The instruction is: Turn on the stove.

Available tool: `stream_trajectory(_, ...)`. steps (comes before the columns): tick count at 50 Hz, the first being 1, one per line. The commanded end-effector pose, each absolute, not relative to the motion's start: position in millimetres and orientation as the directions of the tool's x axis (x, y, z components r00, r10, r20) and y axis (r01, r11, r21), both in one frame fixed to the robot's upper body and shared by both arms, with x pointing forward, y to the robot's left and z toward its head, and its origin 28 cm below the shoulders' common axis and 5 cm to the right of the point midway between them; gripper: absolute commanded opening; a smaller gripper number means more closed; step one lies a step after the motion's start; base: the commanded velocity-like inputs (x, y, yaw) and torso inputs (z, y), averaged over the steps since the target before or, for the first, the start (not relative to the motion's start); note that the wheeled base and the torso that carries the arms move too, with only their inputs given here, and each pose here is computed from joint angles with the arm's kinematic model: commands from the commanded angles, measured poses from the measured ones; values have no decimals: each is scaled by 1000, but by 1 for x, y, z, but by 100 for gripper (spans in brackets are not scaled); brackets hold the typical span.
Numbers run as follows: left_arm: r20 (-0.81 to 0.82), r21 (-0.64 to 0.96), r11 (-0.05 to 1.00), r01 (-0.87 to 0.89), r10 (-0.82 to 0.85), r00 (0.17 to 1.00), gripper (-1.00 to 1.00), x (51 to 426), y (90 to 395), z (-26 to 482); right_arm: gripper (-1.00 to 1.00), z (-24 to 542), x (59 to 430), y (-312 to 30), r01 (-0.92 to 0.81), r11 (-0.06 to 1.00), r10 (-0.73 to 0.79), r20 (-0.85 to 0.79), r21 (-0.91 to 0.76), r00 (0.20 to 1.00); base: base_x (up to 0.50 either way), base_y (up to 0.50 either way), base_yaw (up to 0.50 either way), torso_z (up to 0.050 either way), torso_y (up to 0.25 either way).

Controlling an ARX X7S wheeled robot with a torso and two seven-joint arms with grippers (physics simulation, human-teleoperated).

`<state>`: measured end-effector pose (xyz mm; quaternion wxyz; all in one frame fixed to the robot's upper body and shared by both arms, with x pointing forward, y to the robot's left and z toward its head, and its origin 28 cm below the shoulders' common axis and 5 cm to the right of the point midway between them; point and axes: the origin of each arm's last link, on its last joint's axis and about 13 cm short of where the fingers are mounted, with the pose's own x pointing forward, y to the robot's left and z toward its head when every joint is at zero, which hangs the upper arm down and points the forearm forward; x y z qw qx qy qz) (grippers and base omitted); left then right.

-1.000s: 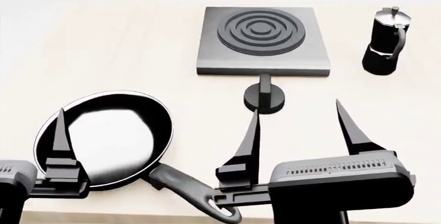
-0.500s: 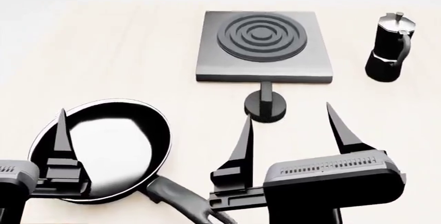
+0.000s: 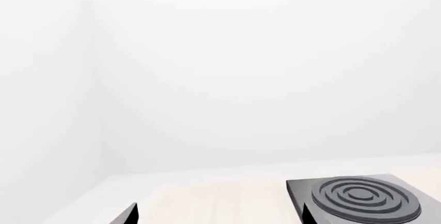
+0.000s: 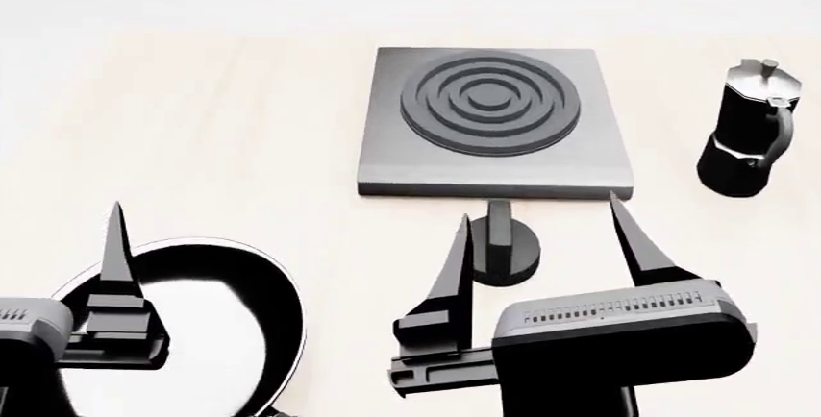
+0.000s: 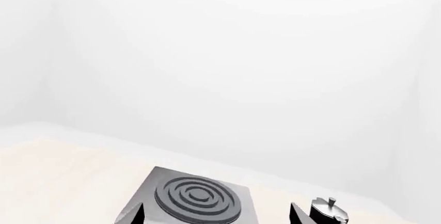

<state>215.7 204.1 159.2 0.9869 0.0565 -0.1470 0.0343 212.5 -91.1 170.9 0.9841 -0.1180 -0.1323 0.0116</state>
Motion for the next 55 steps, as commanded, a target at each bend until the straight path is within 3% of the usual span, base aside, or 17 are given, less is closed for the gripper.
stream_trajectory(1,294,105,991,-88,54,954,100,216,204,159,100,171,213,-91,10,972,53,258,-236,965,266,0,0,0,0)
stream_trajectory(45,292,107,990,-89,54,955,100,217,204,158,100,170,213,-91,7,971,55,253,-240,966,265,0,0,0,0)
stream_trajectory(55,293,105,990,-93,58,954,100,216,205,158,100,161,220,-92,-4,974,50,198,-225,979,12,0,0,0,0)
